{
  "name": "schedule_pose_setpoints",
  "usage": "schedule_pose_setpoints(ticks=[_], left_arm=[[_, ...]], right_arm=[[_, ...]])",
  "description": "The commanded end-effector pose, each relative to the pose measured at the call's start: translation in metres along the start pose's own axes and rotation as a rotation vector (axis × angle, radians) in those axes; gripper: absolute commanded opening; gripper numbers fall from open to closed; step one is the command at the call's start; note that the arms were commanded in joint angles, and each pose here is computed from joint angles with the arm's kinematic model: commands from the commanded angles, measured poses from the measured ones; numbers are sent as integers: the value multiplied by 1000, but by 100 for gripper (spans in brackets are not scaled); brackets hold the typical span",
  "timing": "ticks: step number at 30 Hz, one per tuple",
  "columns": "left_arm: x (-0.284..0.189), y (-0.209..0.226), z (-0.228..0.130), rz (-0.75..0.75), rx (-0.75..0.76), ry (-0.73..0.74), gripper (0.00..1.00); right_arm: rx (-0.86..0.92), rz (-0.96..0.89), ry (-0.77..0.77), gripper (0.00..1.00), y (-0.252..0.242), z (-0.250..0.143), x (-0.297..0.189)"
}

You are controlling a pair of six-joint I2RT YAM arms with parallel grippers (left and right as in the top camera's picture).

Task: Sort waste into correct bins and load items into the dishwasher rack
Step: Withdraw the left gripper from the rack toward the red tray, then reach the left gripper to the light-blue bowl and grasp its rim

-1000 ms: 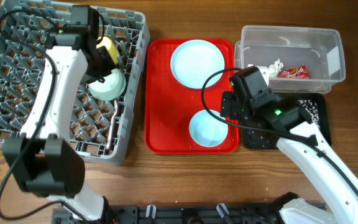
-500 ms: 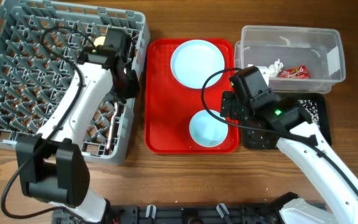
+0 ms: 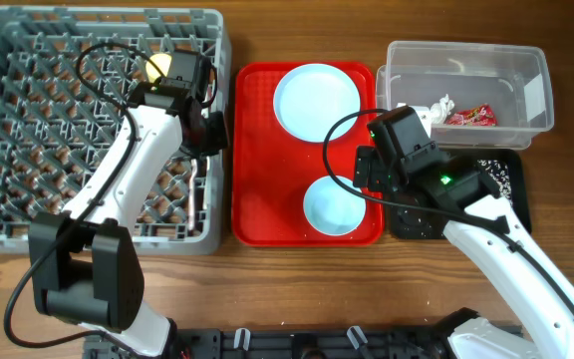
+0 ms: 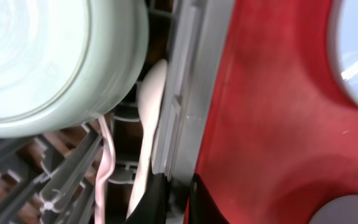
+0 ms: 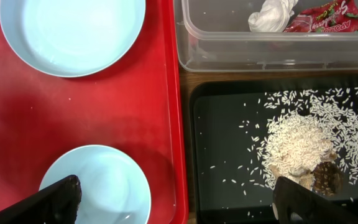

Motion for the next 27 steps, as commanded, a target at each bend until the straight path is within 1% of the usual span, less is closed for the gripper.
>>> schedule_pose_setpoints(ticks=[1, 6, 9, 21, 27], left_arm=[[4, -11, -9, -79, -77, 57, 8], [4, -10, -12, -75, -59, 70, 8], [4, -11, -12, -76, -44, 69, 11], [5, -26, -15, -87, -1, 63, 11], [5, -25, -16, -77, 0, 66, 13]], right_arm=[[5, -15, -21, 100, -2, 5, -2], [6, -15, -21, 100, -2, 5, -2], [5, -15, -21, 100, -2, 5, -2], [6, -15, -21, 100, -2, 5, -2], [6, -15, -21, 100, -2, 5, -2]])
Point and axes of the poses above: each gripper's point midway between its finger pads, its own x axis out along the fingers, its own y axis along the line the jaws close on, z = x × y, the point moved 4 cm from there along -x, back along the fingers, and after that the axes turned 5 degrees about x, right-handed, at the moved point
